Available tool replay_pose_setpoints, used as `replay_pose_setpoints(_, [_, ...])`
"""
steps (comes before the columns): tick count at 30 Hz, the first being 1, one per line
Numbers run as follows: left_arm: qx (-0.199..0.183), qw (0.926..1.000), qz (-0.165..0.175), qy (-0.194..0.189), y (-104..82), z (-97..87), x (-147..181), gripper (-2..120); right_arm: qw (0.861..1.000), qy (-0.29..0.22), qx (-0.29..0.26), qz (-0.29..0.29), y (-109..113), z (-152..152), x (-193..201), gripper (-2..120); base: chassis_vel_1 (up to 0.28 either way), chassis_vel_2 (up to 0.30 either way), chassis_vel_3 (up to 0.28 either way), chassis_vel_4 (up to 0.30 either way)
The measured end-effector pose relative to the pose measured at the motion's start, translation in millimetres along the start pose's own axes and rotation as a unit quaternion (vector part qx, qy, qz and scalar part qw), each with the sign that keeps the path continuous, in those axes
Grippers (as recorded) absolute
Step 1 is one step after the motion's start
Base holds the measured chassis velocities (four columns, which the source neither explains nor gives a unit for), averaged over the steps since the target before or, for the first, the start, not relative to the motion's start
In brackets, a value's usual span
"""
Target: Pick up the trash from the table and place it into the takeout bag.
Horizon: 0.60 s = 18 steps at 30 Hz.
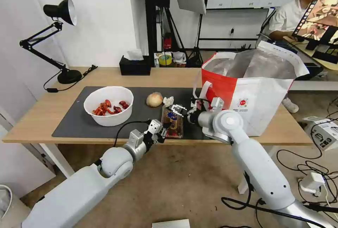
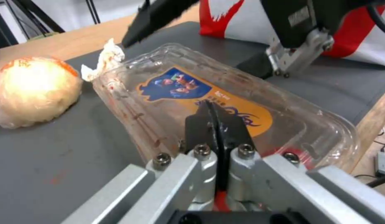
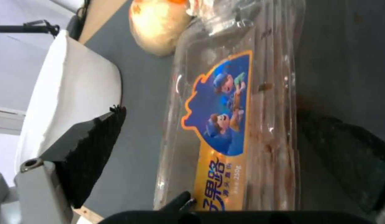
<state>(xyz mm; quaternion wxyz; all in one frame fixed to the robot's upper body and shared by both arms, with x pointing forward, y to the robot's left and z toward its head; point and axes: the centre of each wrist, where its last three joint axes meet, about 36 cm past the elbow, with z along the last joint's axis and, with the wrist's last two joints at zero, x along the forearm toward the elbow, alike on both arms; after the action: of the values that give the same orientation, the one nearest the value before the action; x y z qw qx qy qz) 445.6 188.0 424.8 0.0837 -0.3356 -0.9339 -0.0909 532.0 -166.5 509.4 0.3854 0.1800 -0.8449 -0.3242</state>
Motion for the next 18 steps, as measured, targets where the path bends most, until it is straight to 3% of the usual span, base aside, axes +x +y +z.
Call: replay_pose_setpoints(18, [0.002, 1.0000, 0.000, -0.002, -1.5, 1.5, 0.2, 0, 1.000, 0.009, -0.002, -0.006, 4.1, -0.1, -9.6, 100, 0.000, 0.000, 0.000, 0.000])
